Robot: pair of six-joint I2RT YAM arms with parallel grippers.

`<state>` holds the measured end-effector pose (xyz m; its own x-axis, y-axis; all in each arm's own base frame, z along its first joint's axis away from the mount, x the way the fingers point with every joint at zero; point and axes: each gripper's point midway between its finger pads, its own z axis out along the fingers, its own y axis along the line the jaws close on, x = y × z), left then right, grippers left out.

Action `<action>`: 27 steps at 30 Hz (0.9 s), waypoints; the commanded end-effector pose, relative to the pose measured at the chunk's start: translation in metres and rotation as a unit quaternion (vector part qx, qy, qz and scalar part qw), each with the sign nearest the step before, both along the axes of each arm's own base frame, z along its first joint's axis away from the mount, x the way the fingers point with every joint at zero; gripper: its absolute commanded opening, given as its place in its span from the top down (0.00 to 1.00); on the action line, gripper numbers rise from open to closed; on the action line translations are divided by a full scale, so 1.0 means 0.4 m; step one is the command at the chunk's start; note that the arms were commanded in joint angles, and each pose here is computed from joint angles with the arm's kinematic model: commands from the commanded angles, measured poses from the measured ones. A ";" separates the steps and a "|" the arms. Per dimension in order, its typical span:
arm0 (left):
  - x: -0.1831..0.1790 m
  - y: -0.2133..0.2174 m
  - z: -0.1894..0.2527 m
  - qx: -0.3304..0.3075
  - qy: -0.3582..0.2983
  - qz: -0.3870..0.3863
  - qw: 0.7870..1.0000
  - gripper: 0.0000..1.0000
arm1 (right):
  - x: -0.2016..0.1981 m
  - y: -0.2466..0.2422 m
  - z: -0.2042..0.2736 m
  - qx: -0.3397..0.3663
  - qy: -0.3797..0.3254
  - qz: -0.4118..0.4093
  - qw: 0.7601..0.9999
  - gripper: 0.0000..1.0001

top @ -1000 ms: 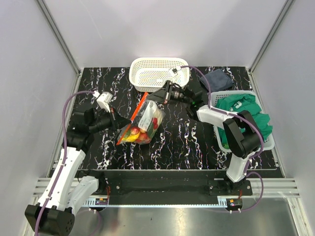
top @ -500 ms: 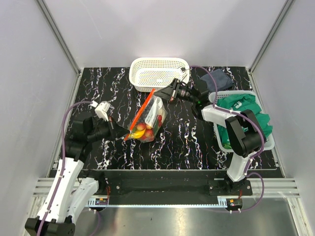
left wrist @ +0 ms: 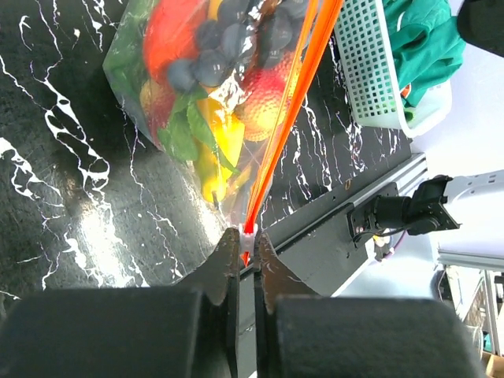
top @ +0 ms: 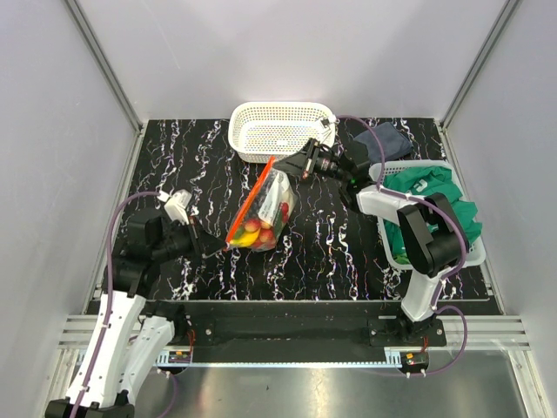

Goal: Open the zip-top bag and remove the fake food

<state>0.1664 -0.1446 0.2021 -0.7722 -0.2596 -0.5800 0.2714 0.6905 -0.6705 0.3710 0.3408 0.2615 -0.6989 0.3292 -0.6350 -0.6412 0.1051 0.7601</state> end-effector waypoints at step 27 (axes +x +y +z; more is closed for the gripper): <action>0.349 -0.093 0.172 0.118 -0.131 -0.053 0.983 0.61 | 0.017 -0.015 0.078 0.050 -0.072 0.014 0.996 1.00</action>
